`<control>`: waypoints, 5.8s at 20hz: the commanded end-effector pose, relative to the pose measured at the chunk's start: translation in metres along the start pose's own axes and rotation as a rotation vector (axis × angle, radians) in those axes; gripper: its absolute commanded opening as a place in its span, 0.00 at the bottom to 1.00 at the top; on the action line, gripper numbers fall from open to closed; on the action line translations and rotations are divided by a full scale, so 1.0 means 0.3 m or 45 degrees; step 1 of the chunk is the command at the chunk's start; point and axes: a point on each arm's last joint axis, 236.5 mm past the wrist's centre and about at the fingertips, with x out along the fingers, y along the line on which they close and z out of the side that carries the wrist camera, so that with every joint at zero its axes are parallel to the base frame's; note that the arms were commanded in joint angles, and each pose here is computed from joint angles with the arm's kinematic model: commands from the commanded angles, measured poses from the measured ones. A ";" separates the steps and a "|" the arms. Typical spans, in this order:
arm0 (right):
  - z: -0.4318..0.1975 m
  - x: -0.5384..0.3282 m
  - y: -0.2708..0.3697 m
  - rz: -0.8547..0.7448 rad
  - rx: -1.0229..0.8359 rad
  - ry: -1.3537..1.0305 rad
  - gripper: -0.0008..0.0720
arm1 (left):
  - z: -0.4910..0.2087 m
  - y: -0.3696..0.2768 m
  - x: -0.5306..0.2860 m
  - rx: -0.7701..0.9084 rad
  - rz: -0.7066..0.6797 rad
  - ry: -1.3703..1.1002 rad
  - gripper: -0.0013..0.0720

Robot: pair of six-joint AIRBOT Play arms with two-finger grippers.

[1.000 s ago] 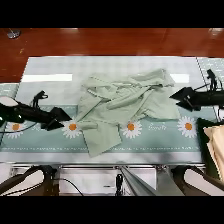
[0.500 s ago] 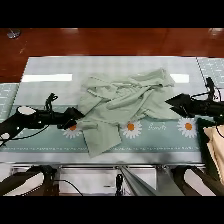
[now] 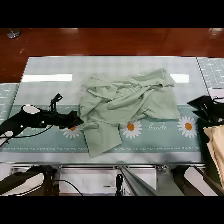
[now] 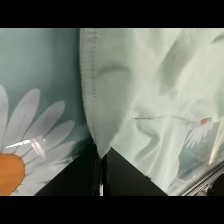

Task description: Fold the shirts.

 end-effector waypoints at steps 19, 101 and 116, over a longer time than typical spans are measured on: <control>-0.084 0.345 0.050 0.064 0.075 0.394 0.86 | -0.009 -0.020 -0.004 0.021 -0.027 0.024 0.07; 0.113 0.352 0.234 -0.136 -0.470 0.687 0.04 | 0.402 0.078 -0.174 0.187 0.477 0.229 0.07; -0.057 0.157 0.289 0.094 -0.414 0.361 0.87 | 0.095 0.208 -0.377 -0.063 0.454 0.187 0.97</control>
